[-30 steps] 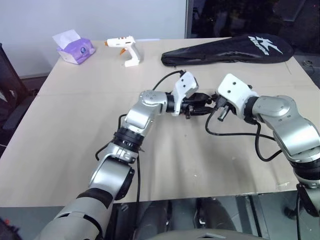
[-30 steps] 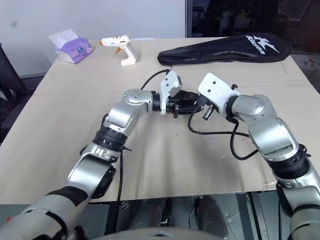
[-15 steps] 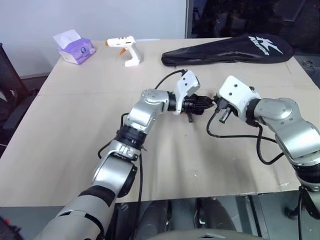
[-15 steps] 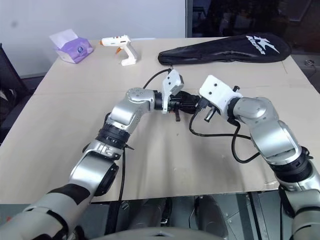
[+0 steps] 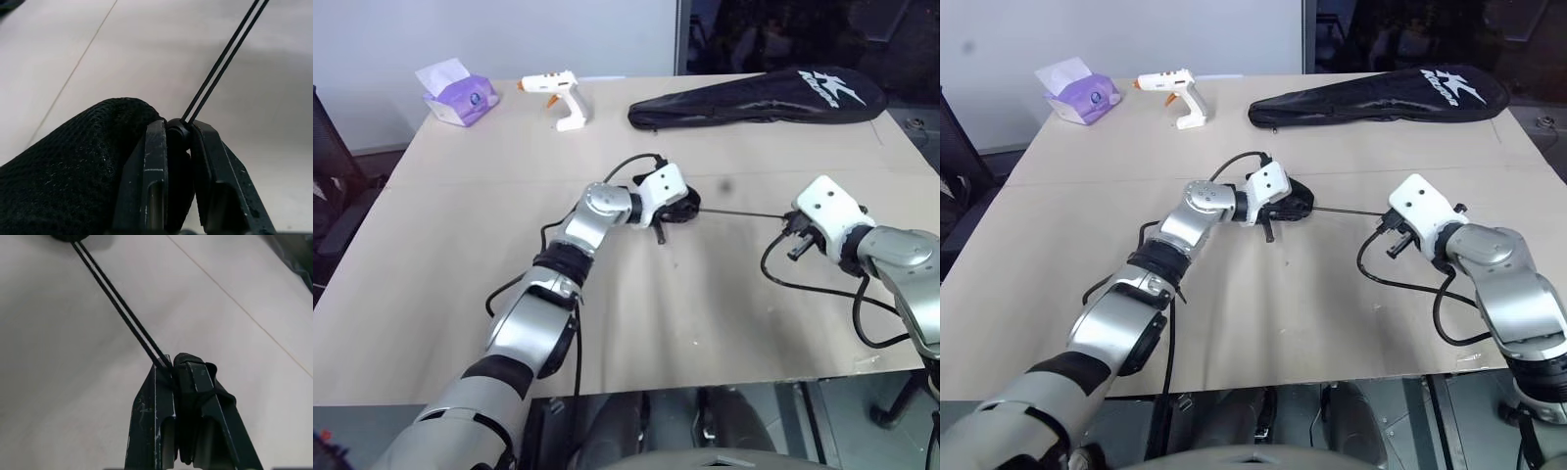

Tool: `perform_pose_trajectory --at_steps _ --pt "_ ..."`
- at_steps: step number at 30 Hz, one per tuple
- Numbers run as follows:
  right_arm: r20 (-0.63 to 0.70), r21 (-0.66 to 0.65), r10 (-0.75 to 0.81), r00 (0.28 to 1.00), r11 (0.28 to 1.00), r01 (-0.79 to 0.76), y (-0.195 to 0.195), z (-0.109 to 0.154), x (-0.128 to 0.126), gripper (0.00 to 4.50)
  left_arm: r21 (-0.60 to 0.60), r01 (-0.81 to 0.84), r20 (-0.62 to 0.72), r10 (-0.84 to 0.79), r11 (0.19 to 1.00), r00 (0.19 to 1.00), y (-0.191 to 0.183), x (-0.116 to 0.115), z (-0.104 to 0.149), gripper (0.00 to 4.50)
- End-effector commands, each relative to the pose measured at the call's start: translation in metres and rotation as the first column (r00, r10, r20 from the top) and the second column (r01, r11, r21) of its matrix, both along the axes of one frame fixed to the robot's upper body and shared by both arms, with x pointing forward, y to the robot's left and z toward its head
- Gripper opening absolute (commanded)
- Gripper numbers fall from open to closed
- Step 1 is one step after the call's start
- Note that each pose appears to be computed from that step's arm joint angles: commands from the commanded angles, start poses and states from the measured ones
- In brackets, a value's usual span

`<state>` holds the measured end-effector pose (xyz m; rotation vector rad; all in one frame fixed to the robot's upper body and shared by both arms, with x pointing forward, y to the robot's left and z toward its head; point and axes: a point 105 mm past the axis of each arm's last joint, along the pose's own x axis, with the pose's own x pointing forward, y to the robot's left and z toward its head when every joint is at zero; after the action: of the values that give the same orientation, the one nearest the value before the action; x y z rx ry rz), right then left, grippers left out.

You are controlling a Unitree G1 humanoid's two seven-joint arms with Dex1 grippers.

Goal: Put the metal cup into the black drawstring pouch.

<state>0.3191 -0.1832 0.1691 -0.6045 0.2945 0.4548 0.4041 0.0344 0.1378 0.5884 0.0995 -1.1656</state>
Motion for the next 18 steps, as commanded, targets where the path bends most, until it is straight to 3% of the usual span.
perform_pose_trajectory --at_steps 1,2,3,5,7,10,13,18 --pt "0.086 0.145 -0.022 0.996 0.989 0.009 -0.002 0.019 -0.002 0.00 -0.138 -0.027 -0.041 0.022 0.990 0.999 0.023 -0.001 0.016 0.68" --pt "0.080 0.191 0.019 0.997 0.981 -0.034 0.007 0.016 -0.006 0.00 -0.181 -0.023 -0.052 0.014 0.983 0.999 0.024 -0.004 0.022 1.19" --pt "0.065 0.220 0.039 0.997 0.974 -0.053 0.012 0.010 -0.010 0.29 -0.200 -0.022 -0.047 0.013 0.980 0.999 0.026 -0.007 0.025 1.35" --pt "0.039 0.241 0.072 0.997 0.967 -0.080 0.019 -0.003 -0.019 0.95 -0.247 -0.036 -0.045 0.026 0.968 0.999 0.033 -0.012 0.030 2.21" --pt "0.060 0.250 0.101 0.993 0.962 -0.113 0.027 -0.009 -0.029 1.95 -0.313 -0.080 -0.076 0.059 0.946 0.995 0.045 -0.018 0.036 3.21" --pt "0.112 0.262 0.071 0.991 0.960 -0.098 0.026 -0.011 -0.039 3.15 -0.365 -0.141 -0.103 0.111 0.920 0.989 0.067 -0.030 0.038 4.37" --pt "0.148 0.299 0.018 0.989 0.952 -0.062 0.017 -0.015 -0.062 4.42 -0.413 -0.254 -0.132 0.218 0.875 0.967 0.102 -0.047 0.033 4.47" --pt "0.197 0.356 -0.123 0.973 0.933 0.046 -0.009 -0.013 -0.090 4.42 -0.437 -0.451 -0.175 0.418 0.778 0.891 0.149 -0.078 0.016 4.47"
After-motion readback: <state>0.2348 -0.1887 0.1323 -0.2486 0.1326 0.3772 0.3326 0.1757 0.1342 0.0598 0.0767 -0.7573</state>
